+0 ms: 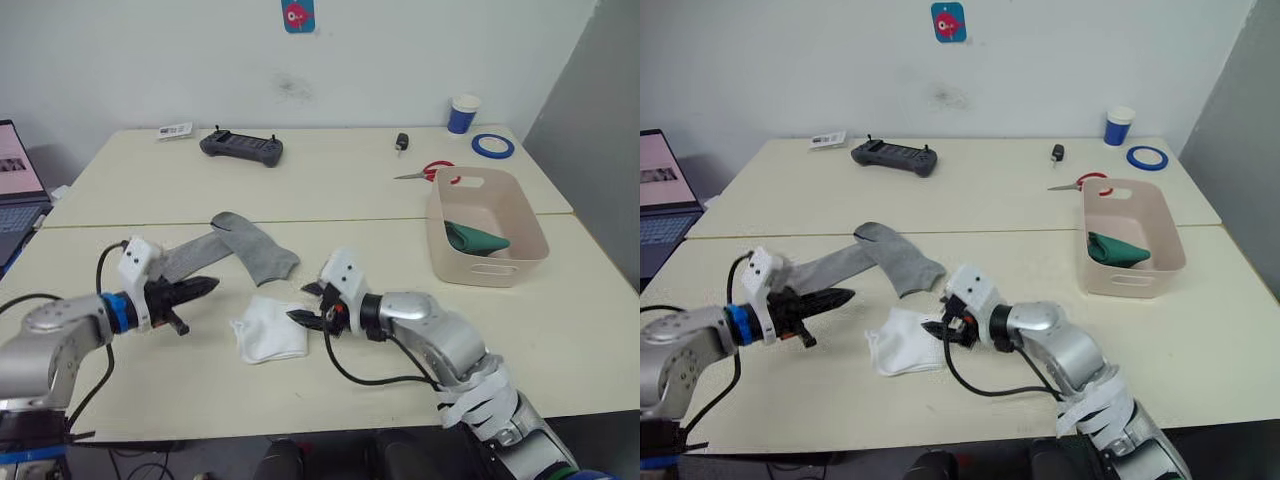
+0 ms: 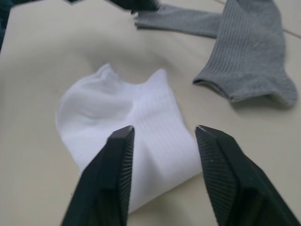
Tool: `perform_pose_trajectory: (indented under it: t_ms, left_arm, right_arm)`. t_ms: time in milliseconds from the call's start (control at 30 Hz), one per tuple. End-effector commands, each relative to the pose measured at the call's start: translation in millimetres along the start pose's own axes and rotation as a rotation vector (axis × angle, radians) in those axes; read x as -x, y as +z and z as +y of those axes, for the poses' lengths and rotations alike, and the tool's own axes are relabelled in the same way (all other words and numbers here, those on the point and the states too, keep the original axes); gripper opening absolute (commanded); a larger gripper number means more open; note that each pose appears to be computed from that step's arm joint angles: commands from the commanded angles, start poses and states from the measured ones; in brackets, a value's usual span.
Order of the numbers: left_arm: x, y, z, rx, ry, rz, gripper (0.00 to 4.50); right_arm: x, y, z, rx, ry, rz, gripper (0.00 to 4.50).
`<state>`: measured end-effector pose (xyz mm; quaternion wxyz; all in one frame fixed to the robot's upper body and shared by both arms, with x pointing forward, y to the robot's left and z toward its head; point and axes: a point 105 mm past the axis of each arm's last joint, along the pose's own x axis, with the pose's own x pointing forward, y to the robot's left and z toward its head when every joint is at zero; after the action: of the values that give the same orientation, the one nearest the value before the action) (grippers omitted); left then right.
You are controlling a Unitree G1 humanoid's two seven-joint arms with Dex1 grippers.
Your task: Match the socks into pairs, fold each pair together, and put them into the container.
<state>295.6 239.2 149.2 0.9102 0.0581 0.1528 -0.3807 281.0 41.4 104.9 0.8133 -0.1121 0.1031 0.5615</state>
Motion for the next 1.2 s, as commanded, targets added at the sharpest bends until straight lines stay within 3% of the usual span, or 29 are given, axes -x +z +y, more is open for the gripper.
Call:
perform_pose_trajectory:
  t_ms: [33, 133, 233, 300, 567, 700, 967, 1200]
  left_arm:
    - [-17.8, 14.1, -38.5, -0.081, -0.184, 0.01, 0.0]
    - [-31.2, 4.3, -54.3, -0.088, -0.246, 0.055, 0.0]
    - [-45.8, -21.9, -59.2, -0.085, -0.256, 0.136, 0.0]
    - [-52.0, -43.9, -44.8, -0.068, -0.179, 0.182, 0.0]
    - [-44.6, -73.7, -26.1, -0.024, -0.097, 0.226, 0.0]
    - [-35.8, -61.1, -28.1, -0.01, -0.107, 0.151, 0.0]
    - [-17.2, -25.9, -44.6, -0.066, -0.209, 0.102, 0.0]
    - [-22.6, -40.2, -50.8, -0.096, -0.242, 0.171, 0.0]
  right_arm:
    - [-8.6, 7.4, 10.7, 0.066, 0.022, -0.034, 1.16]
    - [-14.5, 2.5, 14.2, 0.083, 0.032, -0.017, 0.1]
    - [-19.9, -3.2, 16.3, 0.137, 0.037, 0.008, 0.05]
    - [-21.3, -9.0, 18.4, 0.161, 0.052, 0.031, 0.05]
    - [-10.7, -37.4, 18.0, 0.149, 0.081, 0.112, 0.05]
    - [-3.2, -30.6, 15.0, 0.157, 0.075, 0.083, 0.05]
    - [7.3, 27.0, -2.0, 0.148, 0.025, -0.086, 0.05]
    - [-27.1, 27.5, -0.6, 0.138, 0.012, -0.073, 0.05]
